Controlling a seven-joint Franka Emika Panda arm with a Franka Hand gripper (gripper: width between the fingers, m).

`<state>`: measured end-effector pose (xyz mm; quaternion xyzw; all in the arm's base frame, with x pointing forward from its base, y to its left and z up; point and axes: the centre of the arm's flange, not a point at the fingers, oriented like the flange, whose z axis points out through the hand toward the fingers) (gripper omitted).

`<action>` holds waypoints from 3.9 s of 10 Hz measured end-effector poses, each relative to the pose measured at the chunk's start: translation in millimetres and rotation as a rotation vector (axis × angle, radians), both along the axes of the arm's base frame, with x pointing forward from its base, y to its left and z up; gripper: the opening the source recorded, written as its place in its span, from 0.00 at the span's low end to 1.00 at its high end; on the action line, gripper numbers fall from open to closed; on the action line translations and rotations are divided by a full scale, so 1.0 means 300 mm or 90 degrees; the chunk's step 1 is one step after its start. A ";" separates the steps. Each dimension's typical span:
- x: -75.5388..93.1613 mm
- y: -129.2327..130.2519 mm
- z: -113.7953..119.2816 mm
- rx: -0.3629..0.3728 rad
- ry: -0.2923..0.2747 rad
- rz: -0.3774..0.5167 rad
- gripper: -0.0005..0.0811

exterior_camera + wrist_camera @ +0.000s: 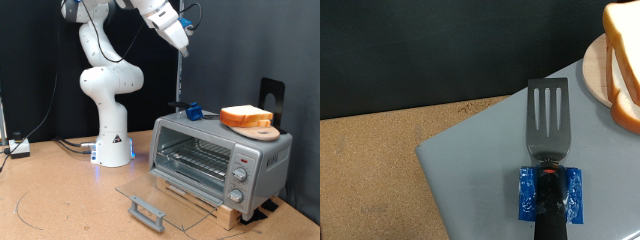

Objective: Make a piece of toast with the oven

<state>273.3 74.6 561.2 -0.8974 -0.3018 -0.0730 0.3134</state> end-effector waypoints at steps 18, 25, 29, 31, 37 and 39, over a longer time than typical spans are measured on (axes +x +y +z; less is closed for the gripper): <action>0.033 0.155 -0.451 -0.109 -0.058 -0.031 0.99; 0.041 0.220 -0.581 -0.086 -0.057 0.011 0.99; 0.045 0.250 -0.615 -0.099 -0.065 0.006 0.99; 0.049 0.258 -0.626 -0.101 -0.067 0.001 0.99; 0.053 0.268 -0.633 -0.107 -0.071 0.001 0.56; 0.053 0.270 -0.633 -0.108 -0.071 0.001 0.56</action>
